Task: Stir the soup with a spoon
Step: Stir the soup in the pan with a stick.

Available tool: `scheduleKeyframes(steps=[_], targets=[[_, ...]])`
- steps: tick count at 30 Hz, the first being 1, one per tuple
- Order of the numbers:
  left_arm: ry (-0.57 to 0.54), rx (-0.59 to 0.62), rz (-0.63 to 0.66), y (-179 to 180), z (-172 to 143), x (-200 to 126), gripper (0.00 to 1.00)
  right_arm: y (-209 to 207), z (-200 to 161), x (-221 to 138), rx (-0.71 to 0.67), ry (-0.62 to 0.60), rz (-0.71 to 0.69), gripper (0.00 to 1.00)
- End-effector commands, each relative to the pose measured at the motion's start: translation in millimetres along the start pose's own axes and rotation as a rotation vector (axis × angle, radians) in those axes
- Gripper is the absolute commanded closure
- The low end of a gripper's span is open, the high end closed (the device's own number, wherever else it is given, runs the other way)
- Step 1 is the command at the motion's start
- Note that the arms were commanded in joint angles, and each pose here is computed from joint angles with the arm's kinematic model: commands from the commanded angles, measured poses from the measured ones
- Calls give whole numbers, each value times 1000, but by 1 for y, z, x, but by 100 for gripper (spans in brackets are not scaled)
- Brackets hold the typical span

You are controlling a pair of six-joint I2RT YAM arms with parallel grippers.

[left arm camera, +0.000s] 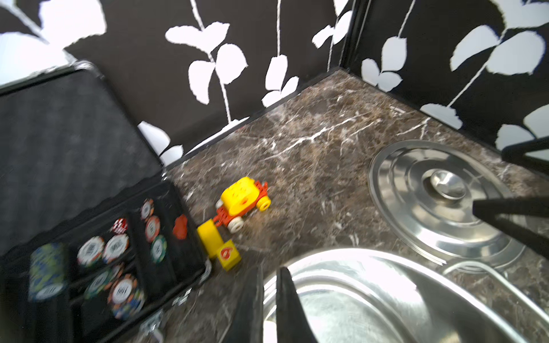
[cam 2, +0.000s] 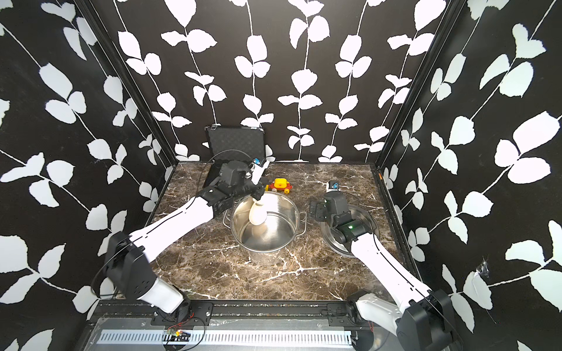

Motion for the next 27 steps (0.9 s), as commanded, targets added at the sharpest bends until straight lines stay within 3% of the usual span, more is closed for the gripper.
scheduleKeyframes(steps=[1, 8, 13, 19, 27], targets=[[-35, 42, -99, -16, 25, 4, 100, -9, 9, -7, -16, -42, -54, 1], [-29, 97, -308, -59, 35, 19, 100, -20, 15, -14, -25, -78, -118, 1], [-23, 152, -473, -110, 31, 13, 100, -23, 19, -15, -25, -100, -145, 1], [21, 167, -703, -154, 13, -19, 100, -26, 25, -16, -44, -120, -168, 1], [65, 153, -865, -168, -8, -67, 100, -27, 25, -8, -44, -131, -172, 1]])
Point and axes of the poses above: each gripper's point midway between its finger pads, its own x axis out along the fingers, its own y axis along the line the jaws close on, z = x × y, the point moved 3 cm from there along -x, back along the fingers, and after that the axes turned 9 degrees about -x, right-handed, at the moved point
